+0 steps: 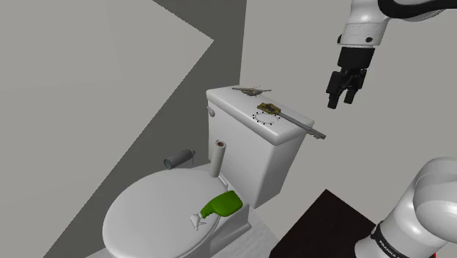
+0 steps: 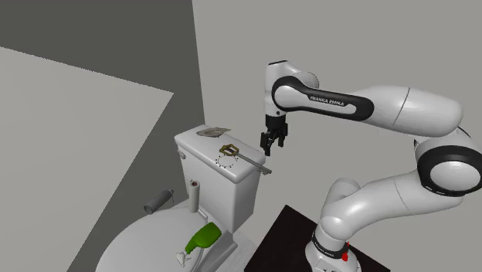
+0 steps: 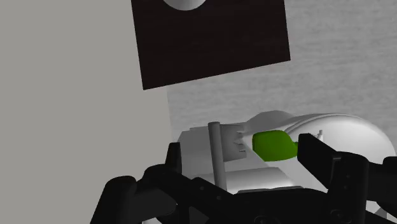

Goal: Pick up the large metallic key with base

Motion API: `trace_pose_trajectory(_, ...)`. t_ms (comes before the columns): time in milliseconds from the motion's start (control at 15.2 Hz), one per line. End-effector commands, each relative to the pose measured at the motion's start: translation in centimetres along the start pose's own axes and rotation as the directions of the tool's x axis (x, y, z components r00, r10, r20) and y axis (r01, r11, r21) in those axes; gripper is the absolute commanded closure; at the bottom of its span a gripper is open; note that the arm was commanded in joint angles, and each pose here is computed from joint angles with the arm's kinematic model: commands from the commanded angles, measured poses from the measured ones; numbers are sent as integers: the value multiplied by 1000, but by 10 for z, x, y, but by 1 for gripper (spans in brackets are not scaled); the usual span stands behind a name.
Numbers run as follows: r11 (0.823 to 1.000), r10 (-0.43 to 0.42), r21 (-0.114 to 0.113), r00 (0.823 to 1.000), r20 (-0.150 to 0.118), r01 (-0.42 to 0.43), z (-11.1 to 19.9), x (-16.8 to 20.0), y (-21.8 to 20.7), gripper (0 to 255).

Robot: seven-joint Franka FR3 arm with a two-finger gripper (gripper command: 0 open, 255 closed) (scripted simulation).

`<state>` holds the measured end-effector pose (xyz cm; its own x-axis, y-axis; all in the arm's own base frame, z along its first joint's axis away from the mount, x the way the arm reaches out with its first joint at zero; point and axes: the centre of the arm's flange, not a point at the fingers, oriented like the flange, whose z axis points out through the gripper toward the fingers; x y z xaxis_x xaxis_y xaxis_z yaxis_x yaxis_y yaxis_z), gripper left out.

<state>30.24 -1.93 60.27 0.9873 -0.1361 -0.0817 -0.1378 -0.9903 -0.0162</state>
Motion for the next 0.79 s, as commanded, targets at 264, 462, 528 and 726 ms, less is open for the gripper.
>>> trace_pose_trajectory(264,1000,-19,16,999,-29,19,22,44,3,0)
trace_pose_trajectory(462,999,-32,28,998,-51,34,37,77,4,0)
trace_pose_trajectory(528,999,-37,32,998,-58,38,42,88,4,0)
trace_pose_trajectory(726,998,-50,44,996,-80,53,56,122,5,0)
